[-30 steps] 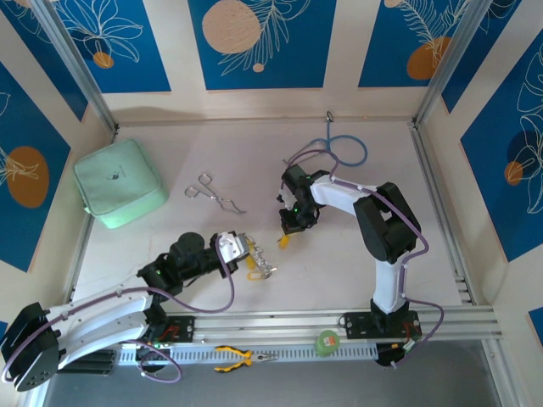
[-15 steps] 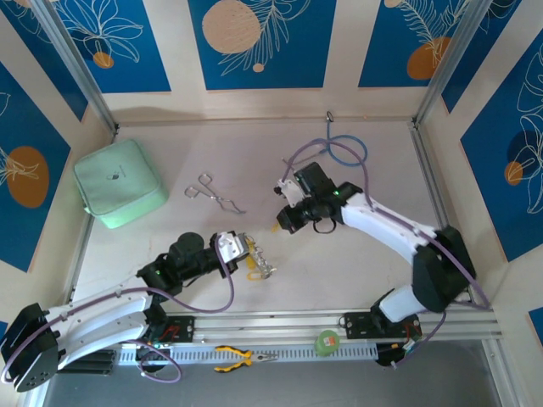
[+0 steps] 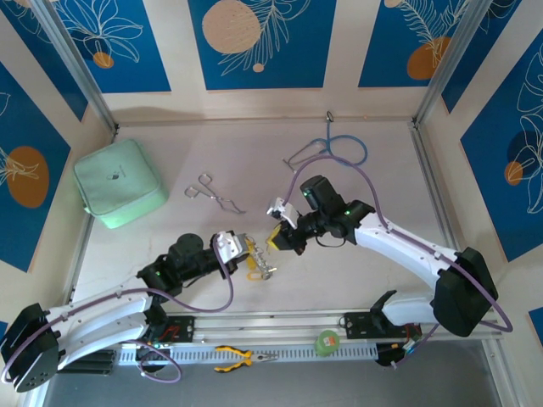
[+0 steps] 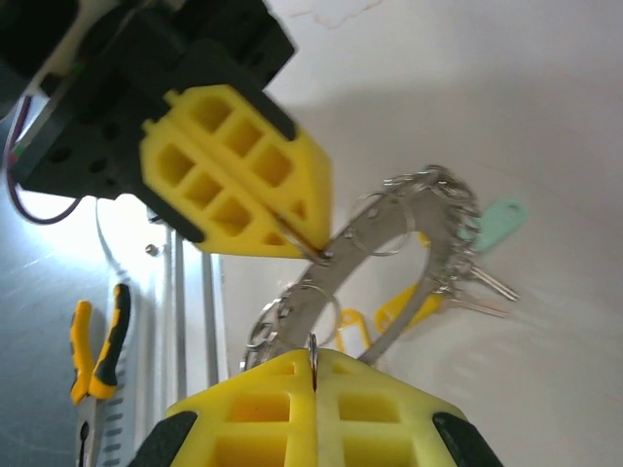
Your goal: Put the keys on the keyring
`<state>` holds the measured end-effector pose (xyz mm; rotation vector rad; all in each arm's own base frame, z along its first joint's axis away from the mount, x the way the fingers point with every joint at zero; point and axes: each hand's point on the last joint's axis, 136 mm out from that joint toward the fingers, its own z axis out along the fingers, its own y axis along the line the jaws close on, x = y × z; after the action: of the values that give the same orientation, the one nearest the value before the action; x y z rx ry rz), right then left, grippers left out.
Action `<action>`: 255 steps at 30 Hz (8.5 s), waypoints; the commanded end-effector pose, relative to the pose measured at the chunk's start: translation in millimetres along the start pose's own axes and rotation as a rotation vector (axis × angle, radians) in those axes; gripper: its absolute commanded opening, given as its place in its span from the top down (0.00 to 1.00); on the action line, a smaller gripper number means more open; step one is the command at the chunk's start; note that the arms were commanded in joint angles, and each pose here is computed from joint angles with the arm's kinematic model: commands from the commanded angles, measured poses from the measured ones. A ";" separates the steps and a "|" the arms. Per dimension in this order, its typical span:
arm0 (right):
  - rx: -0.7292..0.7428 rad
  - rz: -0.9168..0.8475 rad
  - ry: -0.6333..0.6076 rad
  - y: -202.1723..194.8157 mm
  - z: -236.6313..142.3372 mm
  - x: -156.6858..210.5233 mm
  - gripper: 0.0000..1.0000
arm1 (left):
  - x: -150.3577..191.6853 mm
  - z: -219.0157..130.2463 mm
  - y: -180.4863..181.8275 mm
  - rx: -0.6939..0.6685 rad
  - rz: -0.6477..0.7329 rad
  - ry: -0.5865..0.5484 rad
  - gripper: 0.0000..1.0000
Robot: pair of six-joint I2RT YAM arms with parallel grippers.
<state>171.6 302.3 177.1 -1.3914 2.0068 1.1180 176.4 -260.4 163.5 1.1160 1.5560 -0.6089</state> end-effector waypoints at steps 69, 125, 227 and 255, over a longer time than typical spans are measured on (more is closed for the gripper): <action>0.137 0.035 -0.090 -29.6 23.7 -28.1 1.00 | -17.8 2.2 -10.8 0.066 0.077 -0.050 1.00; 0.098 0.493 -0.006 -65.2 29.9 -11.8 1.00 | -6.4 3.3 -21.1 0.079 0.226 -0.036 1.00; 0.459 -1.033 -0.013 -5.2 30.3 -25.8 1.00 | -22.9 -7.6 10.8 -0.049 -0.800 -0.081 1.00; 0.097 -0.947 0.147 28.5 46.0 30.0 1.00 | -22.9 -7.4 0.4 0.014 -0.674 -0.122 1.00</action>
<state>178.6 338.0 157.1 -1.9015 1.1235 0.2127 173.7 -255.7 162.1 0.4595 1.9676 -1.0824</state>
